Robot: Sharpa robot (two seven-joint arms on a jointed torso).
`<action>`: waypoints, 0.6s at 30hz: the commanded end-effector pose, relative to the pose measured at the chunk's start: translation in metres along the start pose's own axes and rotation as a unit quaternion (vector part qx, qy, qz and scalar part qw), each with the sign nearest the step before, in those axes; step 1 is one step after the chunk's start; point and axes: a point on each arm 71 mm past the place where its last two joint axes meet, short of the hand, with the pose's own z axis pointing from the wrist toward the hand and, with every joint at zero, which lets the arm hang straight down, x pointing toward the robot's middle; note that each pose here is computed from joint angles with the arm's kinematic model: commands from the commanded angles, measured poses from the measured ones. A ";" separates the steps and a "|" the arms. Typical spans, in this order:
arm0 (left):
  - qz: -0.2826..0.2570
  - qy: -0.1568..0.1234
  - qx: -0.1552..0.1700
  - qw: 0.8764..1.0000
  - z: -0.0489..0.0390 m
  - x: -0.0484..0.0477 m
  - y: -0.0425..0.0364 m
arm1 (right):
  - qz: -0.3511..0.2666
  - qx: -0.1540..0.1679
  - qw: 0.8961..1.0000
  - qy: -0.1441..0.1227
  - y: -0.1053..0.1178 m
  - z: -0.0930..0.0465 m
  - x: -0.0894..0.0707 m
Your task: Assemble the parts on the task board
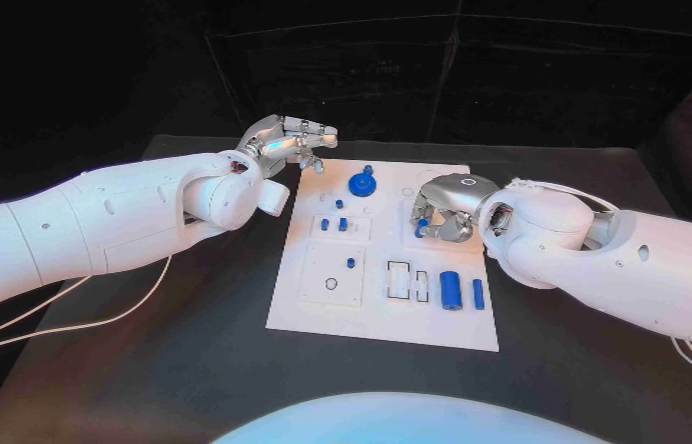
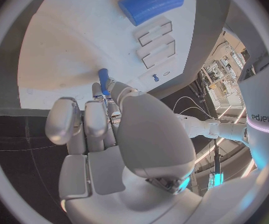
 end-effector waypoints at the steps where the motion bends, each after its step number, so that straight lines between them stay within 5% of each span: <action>1: -0.003 0.005 0.002 1.000 0.0001 0.0002 -0.0013 | -0.006 -0.004 0.999 -0.045 0.001 -0.003 -0.008; 18: -0.003 0.004 0.000 1.000 0.0004 -0.0002 -0.0009 | 0.037 -0.059 0.993 -0.093 0.035 -0.033 -0.025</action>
